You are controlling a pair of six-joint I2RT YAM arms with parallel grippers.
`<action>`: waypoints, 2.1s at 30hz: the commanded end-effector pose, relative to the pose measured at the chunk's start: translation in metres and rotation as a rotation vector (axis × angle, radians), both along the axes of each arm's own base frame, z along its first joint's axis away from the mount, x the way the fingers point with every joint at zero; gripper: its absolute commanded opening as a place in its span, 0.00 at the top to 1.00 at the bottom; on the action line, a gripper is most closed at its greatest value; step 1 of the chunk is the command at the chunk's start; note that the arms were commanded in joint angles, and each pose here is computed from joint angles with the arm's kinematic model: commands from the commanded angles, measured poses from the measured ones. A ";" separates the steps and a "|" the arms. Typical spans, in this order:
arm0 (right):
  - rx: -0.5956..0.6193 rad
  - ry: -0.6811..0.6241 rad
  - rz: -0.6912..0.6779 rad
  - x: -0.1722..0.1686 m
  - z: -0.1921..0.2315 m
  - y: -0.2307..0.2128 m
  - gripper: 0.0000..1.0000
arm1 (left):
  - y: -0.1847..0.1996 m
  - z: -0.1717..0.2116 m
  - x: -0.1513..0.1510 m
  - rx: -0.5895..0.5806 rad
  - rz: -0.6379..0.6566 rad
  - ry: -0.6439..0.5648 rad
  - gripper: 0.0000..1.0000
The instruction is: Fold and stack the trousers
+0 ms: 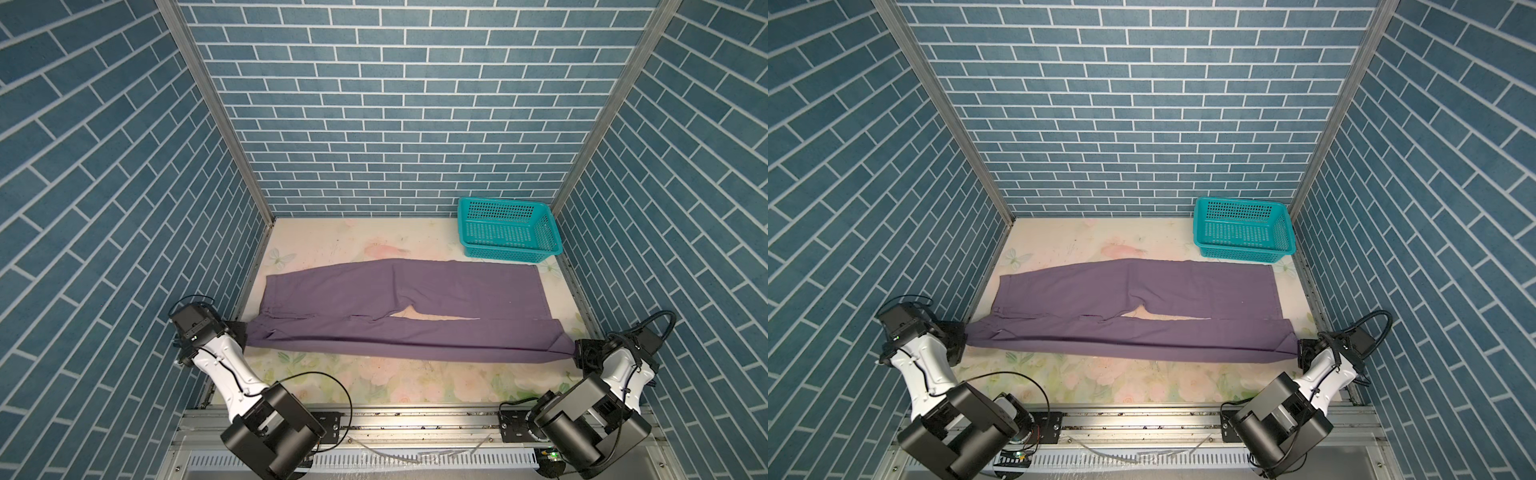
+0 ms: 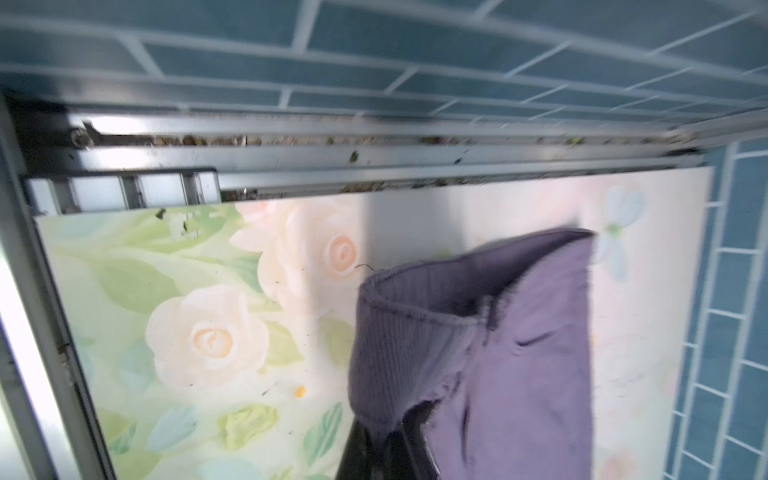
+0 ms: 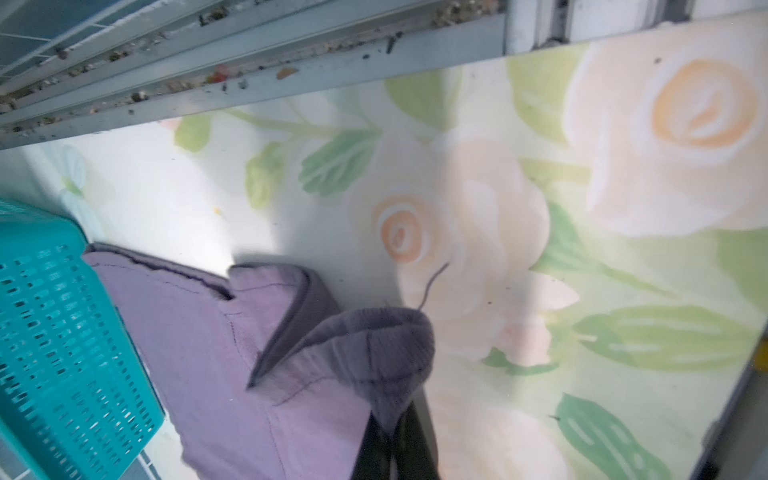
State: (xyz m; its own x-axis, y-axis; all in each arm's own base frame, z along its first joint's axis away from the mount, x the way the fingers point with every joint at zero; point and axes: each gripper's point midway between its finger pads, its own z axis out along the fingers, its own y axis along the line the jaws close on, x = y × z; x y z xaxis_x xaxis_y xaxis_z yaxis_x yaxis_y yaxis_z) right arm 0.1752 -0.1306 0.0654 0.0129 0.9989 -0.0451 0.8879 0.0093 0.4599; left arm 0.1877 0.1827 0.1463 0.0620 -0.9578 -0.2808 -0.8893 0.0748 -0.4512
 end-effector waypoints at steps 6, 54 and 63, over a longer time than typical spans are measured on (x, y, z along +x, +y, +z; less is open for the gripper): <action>-0.218 -0.050 0.098 0.022 0.050 -0.016 1.00 | 0.021 0.048 -0.024 0.101 0.077 0.030 1.00; -0.623 0.029 0.588 0.279 0.083 0.038 1.00 | 0.061 0.016 0.120 0.093 -0.133 0.103 1.00; -0.594 0.072 0.638 0.280 0.046 0.056 1.00 | 0.051 -0.005 0.139 0.103 -0.184 0.179 1.00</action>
State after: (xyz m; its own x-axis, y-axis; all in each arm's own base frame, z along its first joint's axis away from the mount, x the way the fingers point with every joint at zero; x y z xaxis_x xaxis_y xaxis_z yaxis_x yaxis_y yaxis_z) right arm 0.4482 -0.0595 0.1117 -0.5934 0.6432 -0.4840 0.6384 0.7422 0.2037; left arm 0.3126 0.2122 0.1329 -0.1785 -0.9498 -0.2570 -0.9183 0.2546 -0.3032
